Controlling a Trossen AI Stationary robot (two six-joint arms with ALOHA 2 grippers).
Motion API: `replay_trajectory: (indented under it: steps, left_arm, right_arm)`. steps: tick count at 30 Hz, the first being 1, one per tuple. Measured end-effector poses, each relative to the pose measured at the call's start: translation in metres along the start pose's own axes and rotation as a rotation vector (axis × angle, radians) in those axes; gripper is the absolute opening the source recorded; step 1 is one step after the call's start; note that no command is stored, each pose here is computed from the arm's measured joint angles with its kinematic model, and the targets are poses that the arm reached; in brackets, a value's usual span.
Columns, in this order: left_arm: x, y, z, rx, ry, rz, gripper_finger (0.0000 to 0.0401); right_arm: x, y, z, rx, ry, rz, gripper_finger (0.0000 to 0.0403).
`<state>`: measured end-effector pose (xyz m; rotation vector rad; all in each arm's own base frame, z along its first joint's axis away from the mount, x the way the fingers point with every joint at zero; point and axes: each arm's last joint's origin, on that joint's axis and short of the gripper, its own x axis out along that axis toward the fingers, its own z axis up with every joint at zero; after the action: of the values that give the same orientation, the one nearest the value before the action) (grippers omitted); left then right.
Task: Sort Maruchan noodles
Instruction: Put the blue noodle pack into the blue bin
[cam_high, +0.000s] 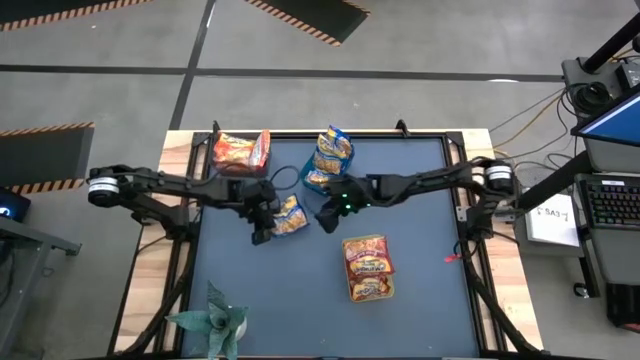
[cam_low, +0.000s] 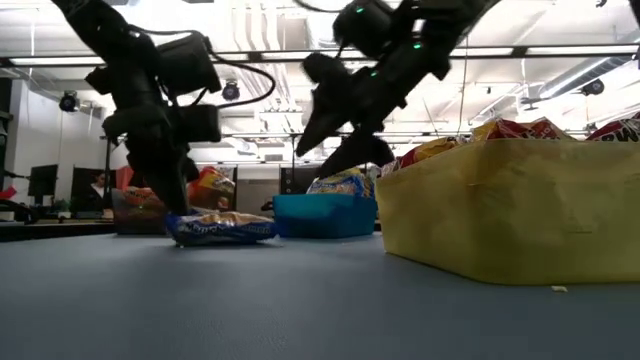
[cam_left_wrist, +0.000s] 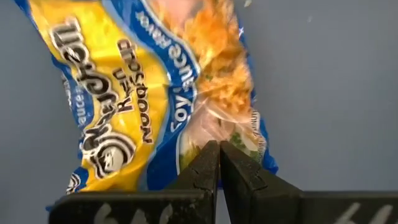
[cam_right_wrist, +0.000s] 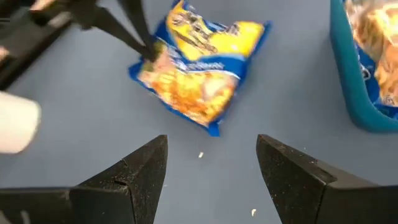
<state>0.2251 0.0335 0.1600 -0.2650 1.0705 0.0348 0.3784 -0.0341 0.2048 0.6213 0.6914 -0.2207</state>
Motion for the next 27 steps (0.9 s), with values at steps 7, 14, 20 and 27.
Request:
replay_trajectory:
  steps: [7,14,20,27]
  left_arm:
    - [0.007,0.003,-0.014,-0.045,0.014,0.008,0.0000]
    - [0.013,0.005,-0.029,-0.073,0.069,0.016,0.0000]
    - [0.019,0.008,-0.041,-0.097,0.063,0.031,0.0000]
    - [0.019,0.007,-0.039,-0.094,0.043,0.022,0.0000]
  right_arm:
    - [0.030,0.003,0.010,0.051,0.040,-0.034,0.0235]
    - [0.042,0.008,0.019,0.052,0.045,-0.029,0.0235]
    - [0.043,0.011,0.025,0.052,0.032,-0.014,0.0235]
    - [0.039,0.021,0.038,0.033,-0.020,0.029,0.0235]
